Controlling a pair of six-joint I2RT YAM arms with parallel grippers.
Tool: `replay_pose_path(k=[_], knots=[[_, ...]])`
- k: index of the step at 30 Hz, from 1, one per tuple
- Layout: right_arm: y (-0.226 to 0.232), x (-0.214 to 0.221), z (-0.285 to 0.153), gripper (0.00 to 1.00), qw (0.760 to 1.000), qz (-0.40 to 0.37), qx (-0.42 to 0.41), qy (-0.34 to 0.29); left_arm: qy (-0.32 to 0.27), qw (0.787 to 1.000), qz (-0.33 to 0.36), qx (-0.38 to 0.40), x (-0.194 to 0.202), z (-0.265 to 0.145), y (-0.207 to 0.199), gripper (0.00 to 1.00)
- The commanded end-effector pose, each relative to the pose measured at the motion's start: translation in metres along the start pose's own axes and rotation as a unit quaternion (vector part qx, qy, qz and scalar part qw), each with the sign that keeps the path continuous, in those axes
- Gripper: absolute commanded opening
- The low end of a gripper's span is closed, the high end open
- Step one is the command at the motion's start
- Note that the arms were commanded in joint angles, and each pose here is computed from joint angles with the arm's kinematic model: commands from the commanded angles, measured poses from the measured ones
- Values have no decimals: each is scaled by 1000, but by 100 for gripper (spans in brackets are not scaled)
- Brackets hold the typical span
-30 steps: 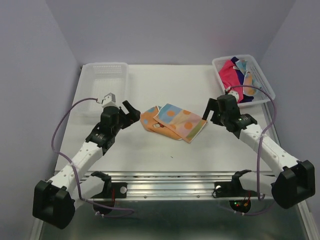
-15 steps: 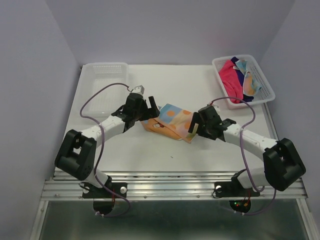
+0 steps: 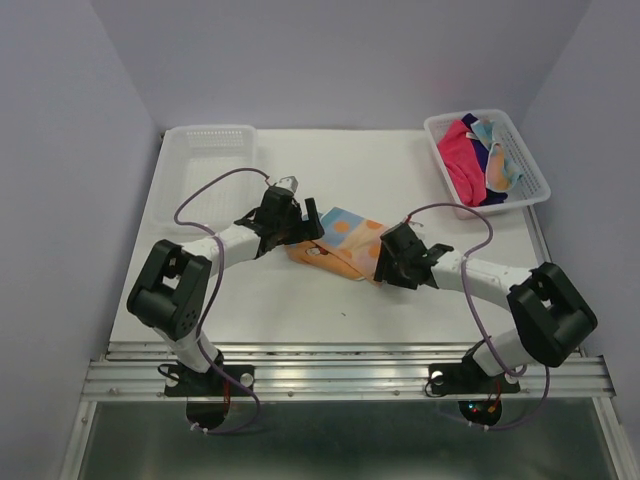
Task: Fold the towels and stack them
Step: Flatten out the crumpled towel
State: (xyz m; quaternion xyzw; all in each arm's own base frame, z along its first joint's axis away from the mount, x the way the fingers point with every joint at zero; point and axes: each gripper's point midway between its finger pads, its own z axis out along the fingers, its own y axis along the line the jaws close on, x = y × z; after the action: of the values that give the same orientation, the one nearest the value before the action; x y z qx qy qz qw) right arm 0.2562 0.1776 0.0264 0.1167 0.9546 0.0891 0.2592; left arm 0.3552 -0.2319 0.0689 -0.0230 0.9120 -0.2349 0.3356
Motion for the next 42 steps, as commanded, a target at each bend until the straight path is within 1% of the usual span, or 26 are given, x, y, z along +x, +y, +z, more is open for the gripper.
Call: replay_pose_path(k=[1, 8, 13, 17, 18, 19, 20, 21, 22, 25, 27, 28, 30, 35, 36, 42], knots=[[8, -11, 0, 63, 1000, -5, 15, -23, -19, 999, 13, 22, -17, 0, -16, 99], [12, -10, 7, 54, 999, -22, 36, -25, -15, 1000, 15, 21, -18, 4, -16, 99], [13, 1, 8, 52, 997, -42, 56, -15, -17, 1000, 15, 11, -18, 4, -12, 99], [8, 12, 10, 50, 996, -38, 77, -7, -18, 1000, 16, 4, -18, 4, -10, 99], [4, 14, 12, 44, 996, -36, 84, -6, -17, 1000, 17, 4, -17, 4, -9, 99], [2, 15, 13, 41, 995, -35, 90, -6, -18, 1000, 16, 3, -17, 4, -9, 99], [-3, 16, 14, 33, 995, -29, 99, -7, -16, 1000, 17, 2, -16, 4, -8, 99], [-2, 16, 15, 33, 995, -26, 99, -7, -16, 1000, 17, 2, -16, 4, -8, 99], [-7, 19, 15, 27, 994, -26, 106, -8, -15, 1000, 18, 2, -16, 4, -8, 99], [-8, 18, 15, 21, 994, -21, 104, -14, -10, 1000, 18, 6, -13, 3, -10, 99], [-10, 19, 15, 15, 994, -21, 102, -16, -7, 1000, 18, 11, -12, 4, -12, 99], [-9, 18, 15, 9, 995, -21, 101, -17, -2, 1000, 21, 12, -8, 5, -13, 99], [-9, 18, 16, 1, 995, -22, 99, -18, 4, 1000, 23, 19, -6, 7, -18, 97], [-6, 17, 18, 1, 995, -22, 96, -20, 10, 999, 30, 27, -5, 12, -25, 92], [-6, 17, 18, 1, 995, -22, 96, -20, 13, 999, 30, 22, -4, 16, -24, 89], [-5, 16, 16, 1, 995, -24, 90, -22, 21, 999, 28, -11, -2, 23, -12, 86]])
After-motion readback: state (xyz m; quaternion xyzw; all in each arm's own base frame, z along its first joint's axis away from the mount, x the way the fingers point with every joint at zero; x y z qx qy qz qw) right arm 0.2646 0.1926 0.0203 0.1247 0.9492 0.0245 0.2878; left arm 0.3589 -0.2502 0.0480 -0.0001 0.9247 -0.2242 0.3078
